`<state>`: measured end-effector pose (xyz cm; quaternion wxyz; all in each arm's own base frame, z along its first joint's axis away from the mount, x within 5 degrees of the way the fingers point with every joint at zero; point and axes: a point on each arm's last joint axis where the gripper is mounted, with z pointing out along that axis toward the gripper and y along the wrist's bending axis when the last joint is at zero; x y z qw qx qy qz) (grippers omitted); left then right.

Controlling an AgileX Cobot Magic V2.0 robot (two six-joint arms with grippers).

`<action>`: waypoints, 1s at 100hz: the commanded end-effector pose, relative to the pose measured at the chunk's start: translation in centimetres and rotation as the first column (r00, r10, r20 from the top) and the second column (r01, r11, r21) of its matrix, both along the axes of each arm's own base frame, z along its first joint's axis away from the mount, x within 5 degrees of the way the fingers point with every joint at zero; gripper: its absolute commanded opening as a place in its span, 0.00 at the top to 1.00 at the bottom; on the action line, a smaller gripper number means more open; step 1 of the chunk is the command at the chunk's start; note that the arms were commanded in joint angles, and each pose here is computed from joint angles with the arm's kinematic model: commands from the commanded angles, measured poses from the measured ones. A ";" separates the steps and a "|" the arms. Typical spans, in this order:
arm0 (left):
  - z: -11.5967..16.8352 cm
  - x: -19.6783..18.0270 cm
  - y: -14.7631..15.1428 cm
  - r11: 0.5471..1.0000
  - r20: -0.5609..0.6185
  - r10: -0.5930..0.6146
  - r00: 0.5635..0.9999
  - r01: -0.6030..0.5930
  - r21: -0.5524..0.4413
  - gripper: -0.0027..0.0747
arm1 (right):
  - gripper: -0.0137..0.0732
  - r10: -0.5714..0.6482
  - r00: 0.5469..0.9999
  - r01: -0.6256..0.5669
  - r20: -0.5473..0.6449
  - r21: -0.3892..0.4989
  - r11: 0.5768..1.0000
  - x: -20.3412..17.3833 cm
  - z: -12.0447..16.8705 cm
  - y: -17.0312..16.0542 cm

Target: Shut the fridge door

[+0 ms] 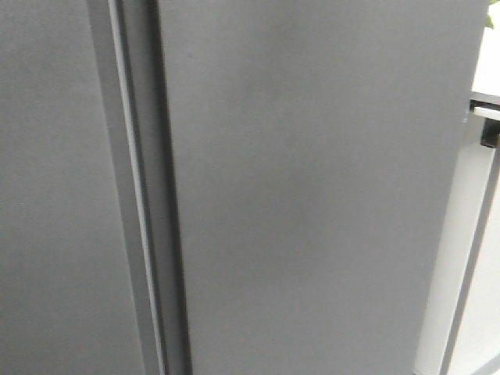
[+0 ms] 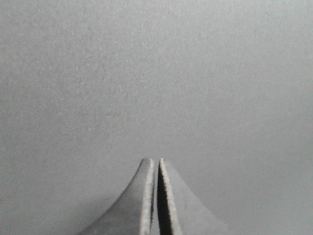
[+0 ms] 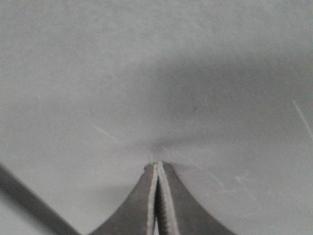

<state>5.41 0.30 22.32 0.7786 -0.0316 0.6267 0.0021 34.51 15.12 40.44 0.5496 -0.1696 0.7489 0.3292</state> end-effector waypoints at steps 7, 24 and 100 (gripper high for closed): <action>-0.4 -0.1 0.0 1.000 0.059 0.000 0.998 0.000 -0.004 0.99 | 0.90 -0.064 0.996 0.062 0.067 0.031 0.998 0.4 1.8 -0.2; -0.4 -0.1 0.0 1.000 0.059 0.000 0.998 0.000 -0.004 0.99 | 0.90 -0.041 0.998 0.043 0.045 -0.049 0.998 -0.9 2.5 -1.0; -0.4 -0.1 0.0 1.000 0.059 0.000 0.998 0.000 -0.004 0.99 | 0.90 -0.471 0.874 0.486 0.123 -0.188 0.853 -18.8 -0.7 -13.3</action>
